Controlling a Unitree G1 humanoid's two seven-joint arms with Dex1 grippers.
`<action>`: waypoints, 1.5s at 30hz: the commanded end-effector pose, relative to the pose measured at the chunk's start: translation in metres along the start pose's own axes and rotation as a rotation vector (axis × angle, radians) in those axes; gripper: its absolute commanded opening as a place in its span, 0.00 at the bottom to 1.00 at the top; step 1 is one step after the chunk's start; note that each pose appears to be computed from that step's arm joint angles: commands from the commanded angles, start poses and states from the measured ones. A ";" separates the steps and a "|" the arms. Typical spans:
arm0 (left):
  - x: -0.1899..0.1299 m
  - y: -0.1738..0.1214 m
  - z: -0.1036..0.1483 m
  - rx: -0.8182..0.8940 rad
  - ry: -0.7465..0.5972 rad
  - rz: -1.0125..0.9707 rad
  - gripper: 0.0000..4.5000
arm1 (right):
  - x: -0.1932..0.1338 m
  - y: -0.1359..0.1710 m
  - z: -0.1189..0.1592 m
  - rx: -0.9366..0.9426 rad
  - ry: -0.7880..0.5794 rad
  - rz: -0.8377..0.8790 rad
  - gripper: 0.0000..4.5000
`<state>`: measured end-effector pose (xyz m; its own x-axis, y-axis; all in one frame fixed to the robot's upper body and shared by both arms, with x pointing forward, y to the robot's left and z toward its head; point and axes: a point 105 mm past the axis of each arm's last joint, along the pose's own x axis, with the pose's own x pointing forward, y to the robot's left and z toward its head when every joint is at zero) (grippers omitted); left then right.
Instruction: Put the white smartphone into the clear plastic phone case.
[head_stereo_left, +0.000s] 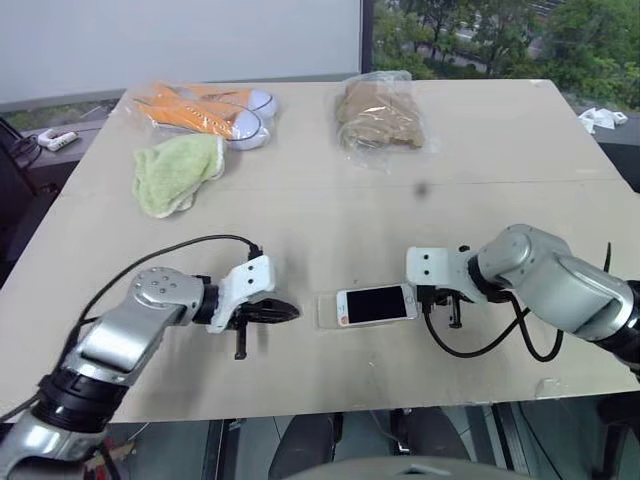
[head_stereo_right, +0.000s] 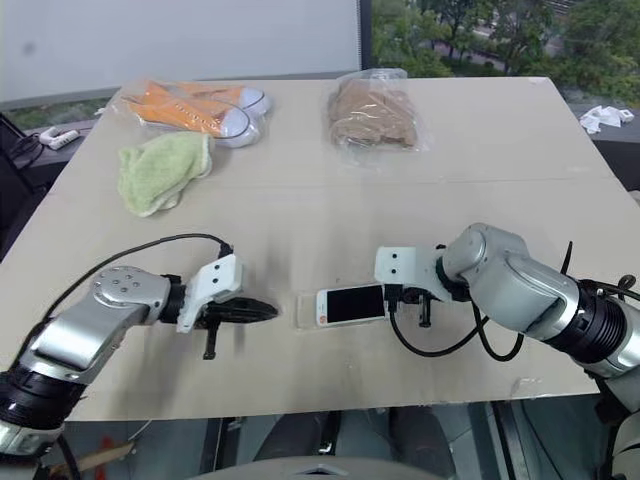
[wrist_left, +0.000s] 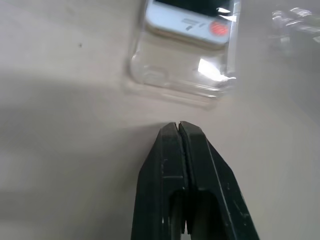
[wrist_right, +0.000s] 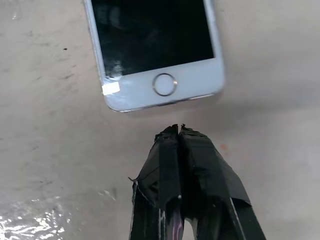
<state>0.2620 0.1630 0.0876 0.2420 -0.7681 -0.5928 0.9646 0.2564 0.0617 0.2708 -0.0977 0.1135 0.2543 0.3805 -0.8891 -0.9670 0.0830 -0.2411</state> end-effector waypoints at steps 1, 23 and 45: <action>0.019 0.001 0.007 0.022 -0.071 -0.003 0.00 | -0.006 -0.002 0.010 -0.032 -0.019 -0.035 0.01; 0.057 -0.003 0.020 0.037 -0.183 -0.051 0.00 | -0.003 -0.003 0.009 0.016 -0.014 -0.060 0.01; 0.061 -0.006 0.020 0.046 -0.183 -0.068 0.00 | 0.008 0.010 0.035 0.012 -0.083 -0.012 0.01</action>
<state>0.2798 0.1162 0.0753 0.2298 -0.8677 -0.4408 0.9730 0.2147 0.0848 0.2736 -0.0894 0.1073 0.3044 0.3515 -0.8853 -0.9483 0.1991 -0.2471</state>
